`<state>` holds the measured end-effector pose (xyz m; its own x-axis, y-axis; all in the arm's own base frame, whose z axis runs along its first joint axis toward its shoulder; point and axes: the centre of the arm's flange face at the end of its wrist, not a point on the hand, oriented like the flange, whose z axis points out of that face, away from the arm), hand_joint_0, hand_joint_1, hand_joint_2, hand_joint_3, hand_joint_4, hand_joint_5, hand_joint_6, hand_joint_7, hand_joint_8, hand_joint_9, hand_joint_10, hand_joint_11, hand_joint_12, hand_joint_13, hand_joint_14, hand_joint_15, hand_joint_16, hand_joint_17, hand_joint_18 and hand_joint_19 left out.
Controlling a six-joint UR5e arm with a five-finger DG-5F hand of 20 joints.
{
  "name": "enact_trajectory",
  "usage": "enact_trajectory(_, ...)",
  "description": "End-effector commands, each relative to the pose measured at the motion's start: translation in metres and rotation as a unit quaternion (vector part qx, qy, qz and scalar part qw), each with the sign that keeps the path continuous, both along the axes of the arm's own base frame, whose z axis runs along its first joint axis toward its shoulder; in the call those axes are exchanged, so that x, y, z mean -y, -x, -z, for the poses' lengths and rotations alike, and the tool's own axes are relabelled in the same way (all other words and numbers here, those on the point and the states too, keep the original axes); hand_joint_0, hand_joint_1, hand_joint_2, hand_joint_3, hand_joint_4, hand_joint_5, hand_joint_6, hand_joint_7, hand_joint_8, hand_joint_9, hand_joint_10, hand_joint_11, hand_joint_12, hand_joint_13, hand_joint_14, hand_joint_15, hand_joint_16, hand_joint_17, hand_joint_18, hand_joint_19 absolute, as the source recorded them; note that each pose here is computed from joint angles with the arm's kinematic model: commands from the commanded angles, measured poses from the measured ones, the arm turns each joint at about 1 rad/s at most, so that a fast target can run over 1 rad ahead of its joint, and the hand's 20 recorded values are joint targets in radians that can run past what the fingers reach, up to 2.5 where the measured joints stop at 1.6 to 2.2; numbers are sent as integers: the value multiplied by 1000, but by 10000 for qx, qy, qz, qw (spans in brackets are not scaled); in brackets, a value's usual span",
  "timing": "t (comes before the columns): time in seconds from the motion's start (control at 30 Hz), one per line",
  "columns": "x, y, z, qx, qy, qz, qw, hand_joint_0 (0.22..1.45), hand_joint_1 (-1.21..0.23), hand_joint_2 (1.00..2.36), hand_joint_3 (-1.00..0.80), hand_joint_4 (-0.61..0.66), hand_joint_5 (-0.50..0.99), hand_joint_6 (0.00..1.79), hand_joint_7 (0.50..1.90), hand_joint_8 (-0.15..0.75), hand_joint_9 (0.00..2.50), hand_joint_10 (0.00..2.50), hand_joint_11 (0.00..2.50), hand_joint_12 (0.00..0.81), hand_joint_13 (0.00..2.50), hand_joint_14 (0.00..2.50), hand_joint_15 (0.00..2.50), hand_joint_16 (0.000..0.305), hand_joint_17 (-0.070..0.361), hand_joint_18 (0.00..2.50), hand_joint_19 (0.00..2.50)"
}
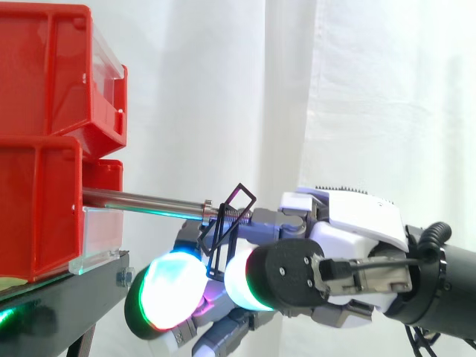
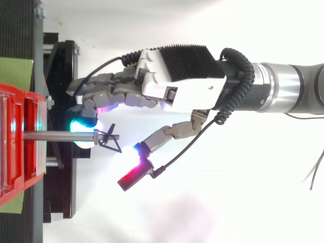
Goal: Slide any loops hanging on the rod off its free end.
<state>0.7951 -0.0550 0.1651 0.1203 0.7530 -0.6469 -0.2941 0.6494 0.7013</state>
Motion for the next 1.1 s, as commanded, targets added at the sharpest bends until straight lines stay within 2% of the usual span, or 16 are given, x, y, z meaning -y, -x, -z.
enact_trajectory(0.0,0,4,6,42,-13,-2,10000,577,-643,1003,-468,272,-147,503,1163,325,717,5,130,337,674,2,17,51,114,785,250)
enact_trajectory(0.27,9,4,3,103,-16,28,9999,584,-579,1003,-472,247,-132,501,1278,327,741,5,141,333,687,0,17,50,113,798,255)
enact_trajectory(0.67,10,3,2,141,-19,35,9999,599,-555,1004,-454,238,-125,504,1339,331,747,6,139,332,690,1,16,50,112,798,260)
enact_trajectory(1.07,11,2,0,165,-14,45,9999,601,-568,1007,-425,223,-145,617,1201,331,761,5,151,332,696,1,23,50,112,804,264)
